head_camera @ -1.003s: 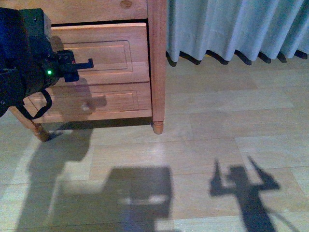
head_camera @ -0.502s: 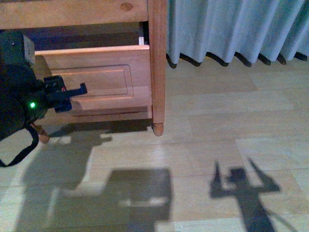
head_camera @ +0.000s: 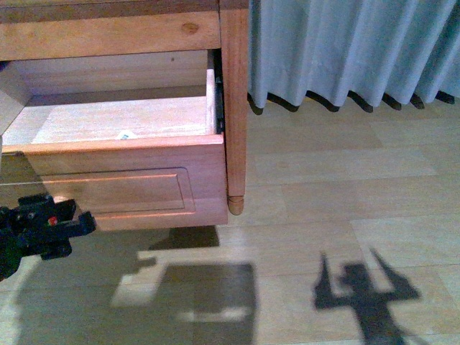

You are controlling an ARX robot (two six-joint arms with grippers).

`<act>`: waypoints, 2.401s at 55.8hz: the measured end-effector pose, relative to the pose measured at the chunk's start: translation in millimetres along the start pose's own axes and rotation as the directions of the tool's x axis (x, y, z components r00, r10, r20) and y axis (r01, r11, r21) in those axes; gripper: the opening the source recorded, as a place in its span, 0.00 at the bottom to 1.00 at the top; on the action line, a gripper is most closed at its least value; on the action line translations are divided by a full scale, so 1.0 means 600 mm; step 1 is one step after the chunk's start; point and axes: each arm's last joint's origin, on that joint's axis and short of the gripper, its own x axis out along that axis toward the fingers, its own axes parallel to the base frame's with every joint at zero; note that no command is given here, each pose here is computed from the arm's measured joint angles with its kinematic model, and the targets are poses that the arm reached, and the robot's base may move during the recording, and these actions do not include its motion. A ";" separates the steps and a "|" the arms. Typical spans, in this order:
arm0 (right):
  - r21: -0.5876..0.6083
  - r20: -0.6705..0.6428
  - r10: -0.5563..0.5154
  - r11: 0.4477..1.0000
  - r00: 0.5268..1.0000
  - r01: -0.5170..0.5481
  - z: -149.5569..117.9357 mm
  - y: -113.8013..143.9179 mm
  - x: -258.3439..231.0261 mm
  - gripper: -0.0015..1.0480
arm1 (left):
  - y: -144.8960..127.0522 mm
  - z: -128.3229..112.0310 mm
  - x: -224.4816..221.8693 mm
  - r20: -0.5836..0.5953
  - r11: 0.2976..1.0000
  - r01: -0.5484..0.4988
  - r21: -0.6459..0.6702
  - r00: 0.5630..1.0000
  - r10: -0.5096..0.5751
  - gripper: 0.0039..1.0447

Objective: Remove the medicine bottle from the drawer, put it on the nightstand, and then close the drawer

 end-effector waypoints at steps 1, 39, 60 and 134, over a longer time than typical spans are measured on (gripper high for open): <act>0.000 0.000 0.000 1.000 1.000 0.000 0.000 0.000 0.000 0.93 | 0.001 -0.001 -0.003 -0.002 1.000 -0.001 -0.004 1.000 0.001 0.25; 0.000 0.000 0.000 1.000 1.000 0.000 0.000 0.000 0.000 0.93 | 0.014 -0.011 -0.095 -0.081 0.997 -0.007 -0.081 0.997 0.000 0.83; 0.000 0.000 0.000 1.000 1.000 0.000 0.000 0.000 0.000 0.93 | 0.030 0.096 -0.221 -0.032 0.990 0.120 -0.069 0.992 -0.123 0.94; 0.080 -0.129 0.063 0.995 0.990 -0.053 0.000 0.000 0.001 0.93 | 0.028 0.053 -0.304 0.495 0.987 -0.084 0.138 0.869 0.005 0.03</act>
